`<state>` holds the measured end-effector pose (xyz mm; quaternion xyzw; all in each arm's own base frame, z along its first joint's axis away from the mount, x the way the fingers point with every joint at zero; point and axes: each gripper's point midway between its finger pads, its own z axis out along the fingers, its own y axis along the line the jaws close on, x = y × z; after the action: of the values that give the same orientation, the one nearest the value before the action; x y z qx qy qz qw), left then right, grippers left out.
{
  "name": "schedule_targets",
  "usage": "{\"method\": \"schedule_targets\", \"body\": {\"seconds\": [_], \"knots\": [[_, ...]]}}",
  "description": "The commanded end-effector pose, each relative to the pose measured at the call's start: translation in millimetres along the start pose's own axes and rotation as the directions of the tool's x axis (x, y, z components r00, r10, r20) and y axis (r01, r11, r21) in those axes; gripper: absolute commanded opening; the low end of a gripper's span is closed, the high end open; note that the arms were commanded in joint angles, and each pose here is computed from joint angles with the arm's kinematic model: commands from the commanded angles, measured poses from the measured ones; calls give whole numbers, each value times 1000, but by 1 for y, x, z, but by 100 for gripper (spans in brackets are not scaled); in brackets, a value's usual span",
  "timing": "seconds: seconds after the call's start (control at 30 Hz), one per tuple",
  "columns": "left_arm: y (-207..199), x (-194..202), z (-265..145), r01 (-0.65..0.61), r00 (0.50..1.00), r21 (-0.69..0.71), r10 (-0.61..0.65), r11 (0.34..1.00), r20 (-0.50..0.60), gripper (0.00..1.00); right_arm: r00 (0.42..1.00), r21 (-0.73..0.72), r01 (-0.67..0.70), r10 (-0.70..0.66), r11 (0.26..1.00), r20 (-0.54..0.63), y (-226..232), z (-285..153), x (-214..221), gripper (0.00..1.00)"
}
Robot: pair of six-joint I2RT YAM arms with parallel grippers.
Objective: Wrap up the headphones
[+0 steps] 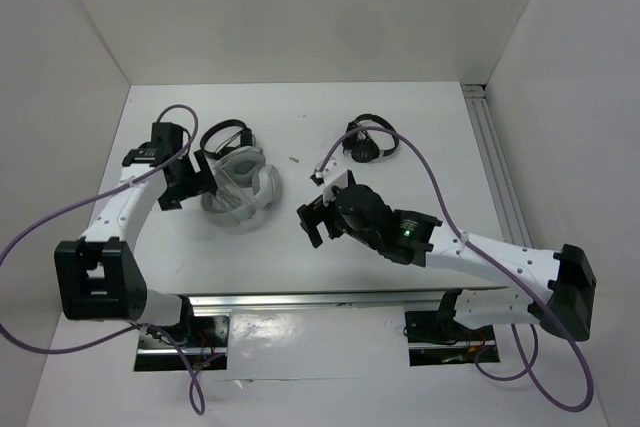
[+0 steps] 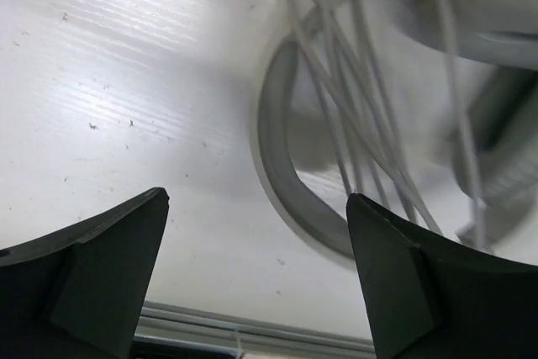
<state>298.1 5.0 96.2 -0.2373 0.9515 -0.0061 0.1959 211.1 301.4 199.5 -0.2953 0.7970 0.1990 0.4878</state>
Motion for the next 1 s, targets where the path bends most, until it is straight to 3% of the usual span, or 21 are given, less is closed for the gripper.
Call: {"method": "schedule_targets", "body": {"seconds": [0.0, 0.17, 0.23, 0.33, 0.53, 0.6, 0.73, 0.97], "knots": [[-12, -5, -36, -67, 997, 86, 64, 994, 39, 100, 996, -1, -37, 36, 999, 81, 2, -21, -38, 100], [-23, -9, -80, -121, 986, 163, 100, 979, 137, 100, 990, 67, -95, 87, 993, 107, -10, -31, -54, 100], [-32, -12, -117, -151, 966, 242, 91, 959, 241, 100, 986, 131, -131, 115, 983, 121, -23, -41, -57, 100], [-43, -6, -173, -245, 911, 365, 85, 898, 403, 100, 967, 155, -218, 191, 964, 171, -34, -60, -64, 100], [-40, 25, -238, -363, 839, 460, 69, 811, 540, 100, 928, 169, -353, 322, 920, 187, -49, -108, -62, 100], [-32, 37, -269, -407, 778, 470, 28, 783, 627, 100, 928, 160, -361, 337, 919, 161, -51, -120, -53, 100], [-22, 67, -312, -450, 710, 525, -66, 722, 701, 100, 905, 122, -405, 378, 906, 195, -62, -158, -51, 100], [-22, 97, -317, -460, 722, 604, -121, 651, 681, 100, 869, 144, -473, 433, 869, 238, -84, -193, -34, 100]]}}
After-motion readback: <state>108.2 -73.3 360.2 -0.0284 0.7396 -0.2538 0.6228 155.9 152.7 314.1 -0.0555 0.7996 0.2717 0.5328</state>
